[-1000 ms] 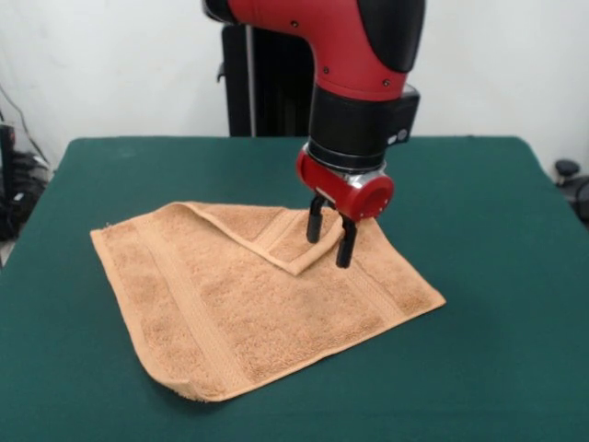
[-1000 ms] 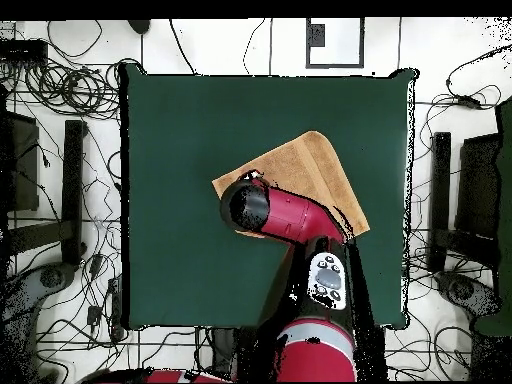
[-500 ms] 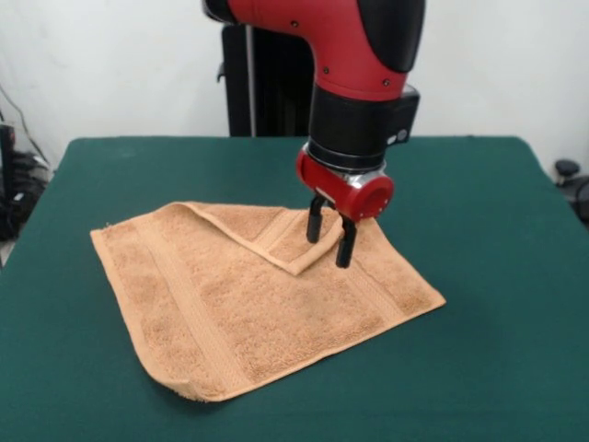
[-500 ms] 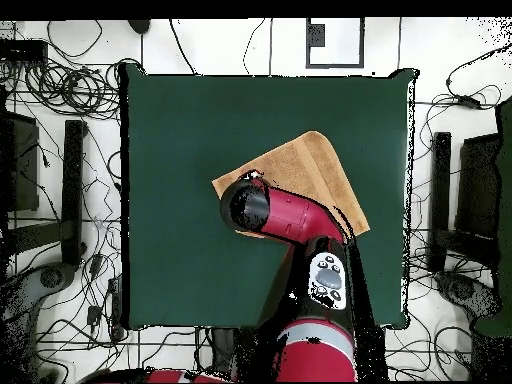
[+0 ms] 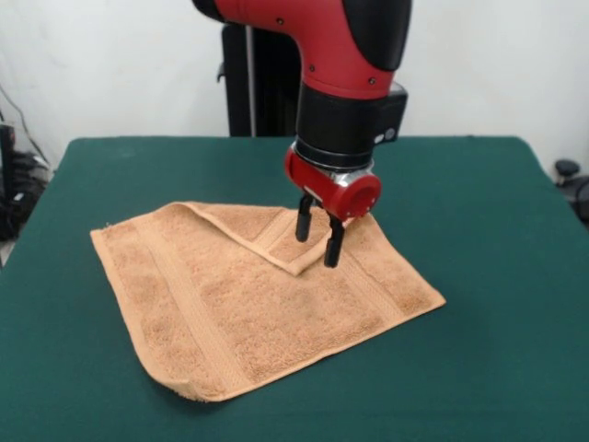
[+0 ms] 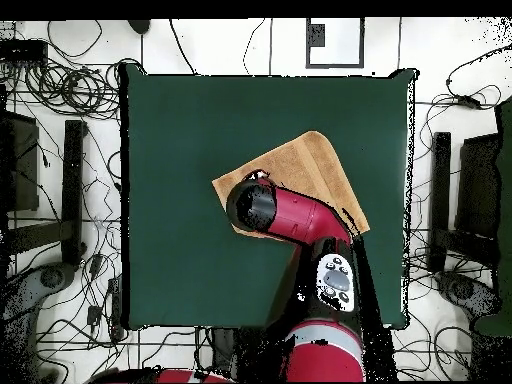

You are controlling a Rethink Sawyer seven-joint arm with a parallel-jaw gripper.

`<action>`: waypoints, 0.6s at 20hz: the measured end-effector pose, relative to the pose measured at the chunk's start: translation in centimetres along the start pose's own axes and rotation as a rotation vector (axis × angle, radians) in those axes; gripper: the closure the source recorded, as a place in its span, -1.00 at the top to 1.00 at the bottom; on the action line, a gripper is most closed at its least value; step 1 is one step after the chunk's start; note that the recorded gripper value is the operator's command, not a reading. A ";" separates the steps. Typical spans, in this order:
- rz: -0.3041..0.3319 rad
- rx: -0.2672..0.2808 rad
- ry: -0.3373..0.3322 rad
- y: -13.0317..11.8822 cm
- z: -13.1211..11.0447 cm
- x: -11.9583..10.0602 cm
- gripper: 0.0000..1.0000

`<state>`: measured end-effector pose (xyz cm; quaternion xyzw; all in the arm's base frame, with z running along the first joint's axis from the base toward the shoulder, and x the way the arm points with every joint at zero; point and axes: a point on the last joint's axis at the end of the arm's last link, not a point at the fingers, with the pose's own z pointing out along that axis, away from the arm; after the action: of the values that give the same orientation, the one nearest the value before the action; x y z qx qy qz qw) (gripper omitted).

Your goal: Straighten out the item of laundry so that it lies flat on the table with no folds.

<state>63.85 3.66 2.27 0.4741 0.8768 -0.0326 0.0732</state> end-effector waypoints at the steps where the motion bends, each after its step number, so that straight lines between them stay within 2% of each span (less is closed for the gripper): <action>1: -0.001 0.001 0.000 -0.1 0.0 -0.1 1.00; 12: 0.008 0.006 0.001 -0.6 0.1 -0.8 1.00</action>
<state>63.78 2.61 2.29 0.4777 0.8749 -0.0348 0.0714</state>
